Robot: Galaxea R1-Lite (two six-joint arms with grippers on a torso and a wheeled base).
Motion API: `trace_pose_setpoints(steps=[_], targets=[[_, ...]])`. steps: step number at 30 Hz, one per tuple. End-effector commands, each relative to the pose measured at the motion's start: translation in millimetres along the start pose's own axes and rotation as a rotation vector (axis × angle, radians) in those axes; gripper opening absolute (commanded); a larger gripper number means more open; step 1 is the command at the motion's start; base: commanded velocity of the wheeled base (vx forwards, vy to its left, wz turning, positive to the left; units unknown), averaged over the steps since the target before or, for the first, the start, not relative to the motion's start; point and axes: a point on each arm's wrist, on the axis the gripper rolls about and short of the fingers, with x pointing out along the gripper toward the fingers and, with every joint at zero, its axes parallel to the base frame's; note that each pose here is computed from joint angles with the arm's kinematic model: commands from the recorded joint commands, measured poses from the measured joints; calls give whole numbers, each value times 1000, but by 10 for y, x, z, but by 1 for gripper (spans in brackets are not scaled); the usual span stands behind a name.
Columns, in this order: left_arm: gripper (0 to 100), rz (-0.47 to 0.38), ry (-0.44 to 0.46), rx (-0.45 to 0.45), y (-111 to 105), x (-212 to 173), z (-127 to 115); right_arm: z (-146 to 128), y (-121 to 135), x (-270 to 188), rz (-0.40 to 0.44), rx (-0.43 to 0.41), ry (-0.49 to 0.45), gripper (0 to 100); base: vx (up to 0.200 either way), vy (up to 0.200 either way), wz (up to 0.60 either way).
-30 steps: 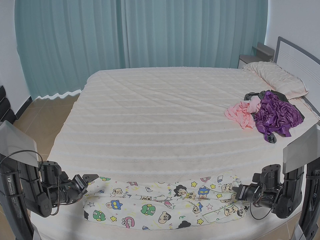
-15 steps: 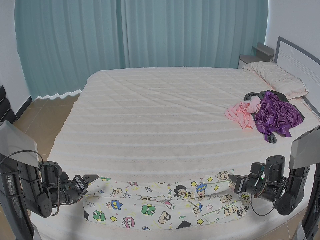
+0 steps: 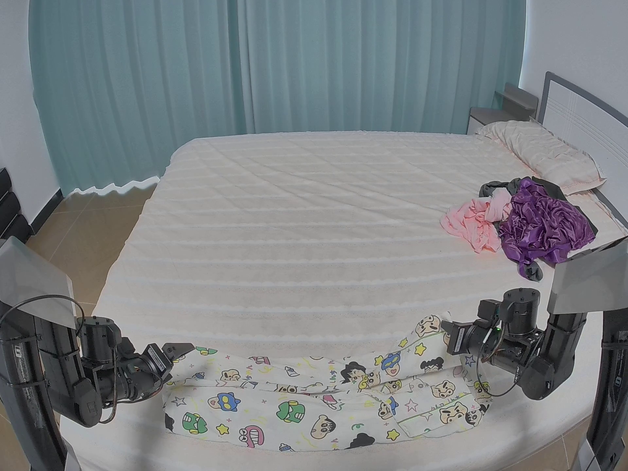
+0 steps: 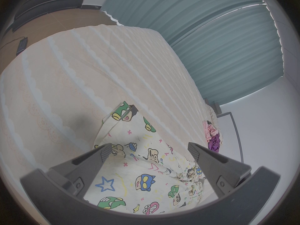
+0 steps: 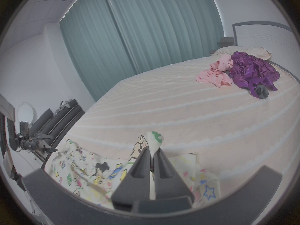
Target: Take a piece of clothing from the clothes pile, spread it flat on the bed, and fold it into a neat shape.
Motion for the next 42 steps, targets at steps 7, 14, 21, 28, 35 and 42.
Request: trace_pose_setpoints(steps=[7, 14, 21, 28, 35, 42], targets=[[100, 2, 2, -1, 6, 6, -2, -114, -227, 287, -76, 30, 93, 0, 0, 0, 0], [100, 2, 2, -1, 6, 6, -2, -142, -261, 291, -87, 37, 104, 100, 0, 0, 0], [100, 5, 3, 14, 11, 5, -6, 262, -257, 197, -106, 36, -32, 100, 0, 0, 0], [100, 8, 6, 16, 19, 11, -11, 426, 194, 278, -47, -16, -22, 100, 0, 0, 0], [100, 8, 6, 18, 19, 11, -11, 215, 519, 613, 8, -71, 159, 100, 0, 0, 0], [100, 8, 6, 18, 20, 15, -10, -4, 603, 801, 13, -104, 305, 100, 0, 0, 0]])
